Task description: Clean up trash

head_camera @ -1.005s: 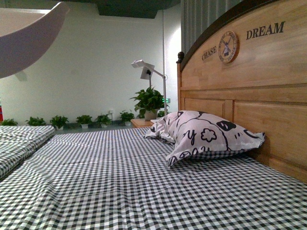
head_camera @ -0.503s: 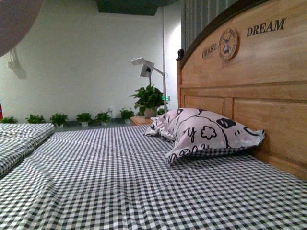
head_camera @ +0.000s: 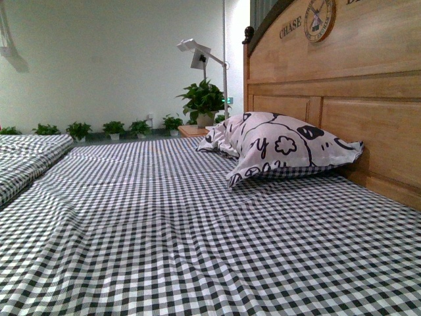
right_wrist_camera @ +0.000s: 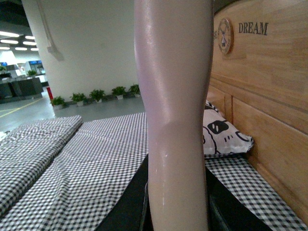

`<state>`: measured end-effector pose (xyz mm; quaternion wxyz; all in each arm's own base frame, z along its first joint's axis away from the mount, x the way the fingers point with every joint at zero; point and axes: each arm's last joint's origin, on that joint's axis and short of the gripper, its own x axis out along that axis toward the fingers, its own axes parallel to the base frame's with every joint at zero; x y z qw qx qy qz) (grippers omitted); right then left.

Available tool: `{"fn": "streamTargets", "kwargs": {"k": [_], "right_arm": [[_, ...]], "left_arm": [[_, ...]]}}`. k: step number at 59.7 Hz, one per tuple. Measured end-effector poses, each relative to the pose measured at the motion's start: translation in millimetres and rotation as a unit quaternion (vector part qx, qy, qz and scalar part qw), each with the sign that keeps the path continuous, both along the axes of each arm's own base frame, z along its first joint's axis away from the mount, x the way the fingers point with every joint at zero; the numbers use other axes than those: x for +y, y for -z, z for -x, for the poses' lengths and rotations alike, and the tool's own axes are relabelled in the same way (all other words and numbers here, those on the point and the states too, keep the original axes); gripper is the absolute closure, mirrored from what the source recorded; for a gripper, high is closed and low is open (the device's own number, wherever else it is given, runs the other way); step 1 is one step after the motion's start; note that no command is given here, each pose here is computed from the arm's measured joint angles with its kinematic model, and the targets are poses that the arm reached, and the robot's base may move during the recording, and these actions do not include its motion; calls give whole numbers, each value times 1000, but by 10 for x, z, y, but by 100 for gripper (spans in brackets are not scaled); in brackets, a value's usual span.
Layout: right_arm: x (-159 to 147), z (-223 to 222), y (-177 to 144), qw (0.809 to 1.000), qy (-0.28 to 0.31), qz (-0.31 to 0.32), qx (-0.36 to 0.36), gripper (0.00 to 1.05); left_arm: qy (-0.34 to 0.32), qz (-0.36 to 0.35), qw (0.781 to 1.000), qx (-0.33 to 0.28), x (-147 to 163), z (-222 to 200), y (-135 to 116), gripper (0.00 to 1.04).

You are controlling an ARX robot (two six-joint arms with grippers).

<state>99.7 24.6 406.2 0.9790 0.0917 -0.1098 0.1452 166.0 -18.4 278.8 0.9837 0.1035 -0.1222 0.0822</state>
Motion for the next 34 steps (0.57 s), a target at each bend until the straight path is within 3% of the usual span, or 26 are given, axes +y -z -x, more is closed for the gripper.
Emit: {"fn": "streamTargets", "kwargs": {"k": [34], "right_arm": [[0, 0, 0, 1000, 0, 0, 0, 86]], "left_arm": [[0, 0, 1000, 0, 0, 0, 0, 78]]}}
